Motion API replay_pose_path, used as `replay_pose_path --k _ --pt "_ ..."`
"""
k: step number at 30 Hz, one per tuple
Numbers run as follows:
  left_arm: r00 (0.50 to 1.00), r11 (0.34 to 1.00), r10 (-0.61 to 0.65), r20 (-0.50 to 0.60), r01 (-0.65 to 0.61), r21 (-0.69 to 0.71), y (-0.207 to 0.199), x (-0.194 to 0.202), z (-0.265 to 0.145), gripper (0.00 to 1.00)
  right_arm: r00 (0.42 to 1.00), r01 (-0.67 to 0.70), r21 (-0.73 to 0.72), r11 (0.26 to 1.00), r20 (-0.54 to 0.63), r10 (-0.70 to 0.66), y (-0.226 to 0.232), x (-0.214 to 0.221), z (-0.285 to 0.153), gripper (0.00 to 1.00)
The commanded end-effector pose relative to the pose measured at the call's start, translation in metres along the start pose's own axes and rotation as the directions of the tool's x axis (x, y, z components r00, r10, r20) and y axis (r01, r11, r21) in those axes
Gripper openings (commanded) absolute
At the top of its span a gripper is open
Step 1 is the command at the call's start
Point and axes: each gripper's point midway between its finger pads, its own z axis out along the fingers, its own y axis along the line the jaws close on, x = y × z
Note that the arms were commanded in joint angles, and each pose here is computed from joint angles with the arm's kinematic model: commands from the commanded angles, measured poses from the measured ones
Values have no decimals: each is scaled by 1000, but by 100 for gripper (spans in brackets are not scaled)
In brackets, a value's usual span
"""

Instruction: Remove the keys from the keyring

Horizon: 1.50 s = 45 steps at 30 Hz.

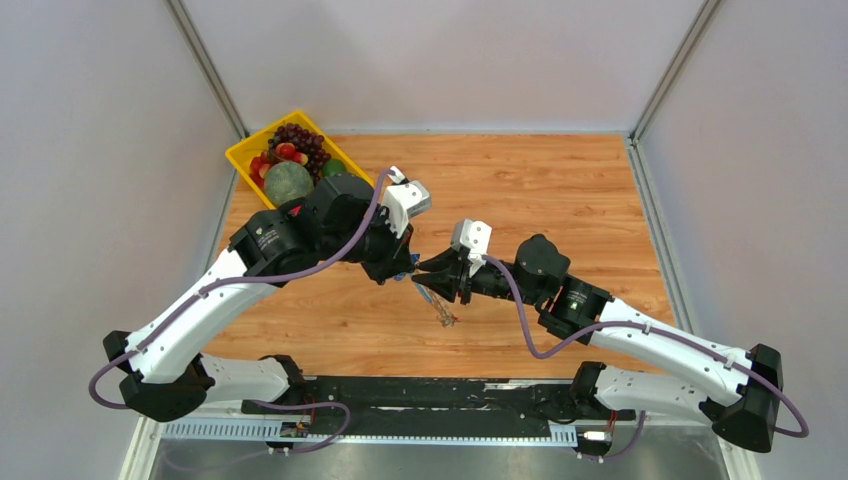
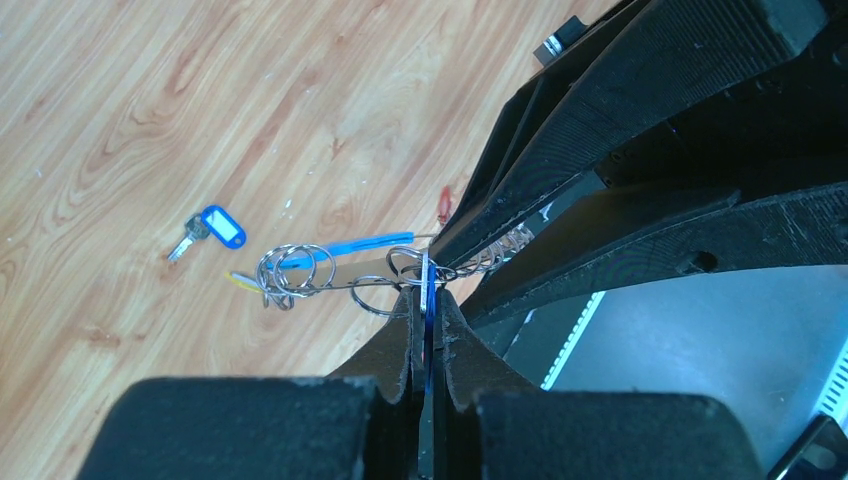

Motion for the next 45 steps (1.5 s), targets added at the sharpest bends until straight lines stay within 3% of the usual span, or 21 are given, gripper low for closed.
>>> replay_pose_path --k 1,8,14,24,29,33,45 --pt "995 998 2 101 -8 58 -15 -25 -15 0 995 37 6 999 95 -38 -2 -32 0 28" --pt "996 997 3 85 -9 75 -18 -21 -17 0 991 47 29 998 120 -51 -6 -35 -1 12" --pt "1000 995 -4 31 1 101 -22 -11 -13 0 987 51 44 998 150 -57 -6 -37 -6 4" --pt "1000 989 -15 5 14 147 -29 -8 -10 0 985 31 49 998 171 -39 -6 -34 -8 9" --pt "1000 987 -21 -23 24 156 -31 -3 -10 0 980 26 55 998 197 -36 -6 -37 -9 0" --pt "999 989 -25 -34 29 142 -28 1 -11 0 977 30 38 999 208 -37 -3 -34 -10 0" --pt "988 984 -137 -69 143 106 -17 -14 -12 0 980 162 -108 981 137 -147 22 -3 -14 0"
